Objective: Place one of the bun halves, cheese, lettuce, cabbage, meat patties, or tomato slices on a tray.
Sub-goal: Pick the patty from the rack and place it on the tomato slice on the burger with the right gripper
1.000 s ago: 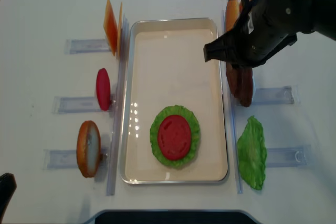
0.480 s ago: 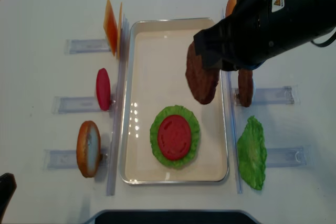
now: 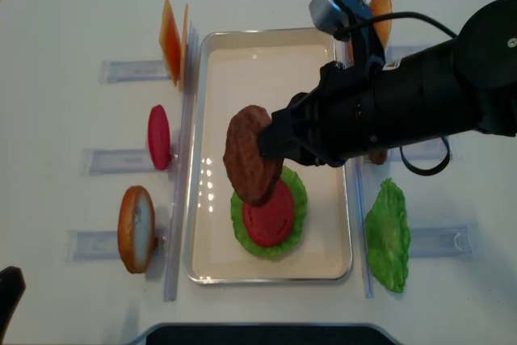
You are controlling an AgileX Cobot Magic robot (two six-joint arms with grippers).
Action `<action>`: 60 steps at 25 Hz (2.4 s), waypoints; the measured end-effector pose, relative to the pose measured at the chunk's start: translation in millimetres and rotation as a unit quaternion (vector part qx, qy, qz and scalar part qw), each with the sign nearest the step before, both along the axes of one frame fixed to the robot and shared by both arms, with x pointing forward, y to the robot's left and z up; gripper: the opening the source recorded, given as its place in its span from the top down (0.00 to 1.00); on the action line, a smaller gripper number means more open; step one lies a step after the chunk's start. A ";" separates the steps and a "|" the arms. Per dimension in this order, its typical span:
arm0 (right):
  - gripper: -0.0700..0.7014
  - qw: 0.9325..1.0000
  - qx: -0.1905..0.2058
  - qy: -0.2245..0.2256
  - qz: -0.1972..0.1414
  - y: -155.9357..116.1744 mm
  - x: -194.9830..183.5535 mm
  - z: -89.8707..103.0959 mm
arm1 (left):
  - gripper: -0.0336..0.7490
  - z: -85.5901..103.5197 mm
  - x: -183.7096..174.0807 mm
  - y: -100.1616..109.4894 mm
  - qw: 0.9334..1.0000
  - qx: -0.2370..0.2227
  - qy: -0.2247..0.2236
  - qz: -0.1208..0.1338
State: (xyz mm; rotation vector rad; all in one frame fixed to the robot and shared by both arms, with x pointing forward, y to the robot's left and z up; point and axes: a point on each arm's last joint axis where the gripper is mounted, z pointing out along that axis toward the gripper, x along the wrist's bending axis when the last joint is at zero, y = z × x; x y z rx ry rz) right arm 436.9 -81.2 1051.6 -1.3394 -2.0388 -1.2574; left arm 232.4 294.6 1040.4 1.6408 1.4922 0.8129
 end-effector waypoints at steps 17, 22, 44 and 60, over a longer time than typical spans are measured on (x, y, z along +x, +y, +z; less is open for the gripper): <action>0.71 0.995 -0.003 0.092 0.036 22.3 25.7 -73.8 | 0.96 0.0 0.0 0.0 1.000 0.000 0.000 0.000; 0.71 0.994 -0.003 0.110 0.026 15.4 35.1 -83.2 | 0.96 0.0 0.0 0.0 1.000 0.000 0.000 0.000; 0.71 0.986 0.001 0.167 0.030 5.6 45.8 -106.4 | 0.96 0.0 0.0 0.0 1.000 0.000 0.000 0.000; 0.25 0.991 -0.026 0.125 0.042 0.1 42.9 -97.9 | 0.96 0.0 0.0 0.0 1.000 0.000 0.000 0.000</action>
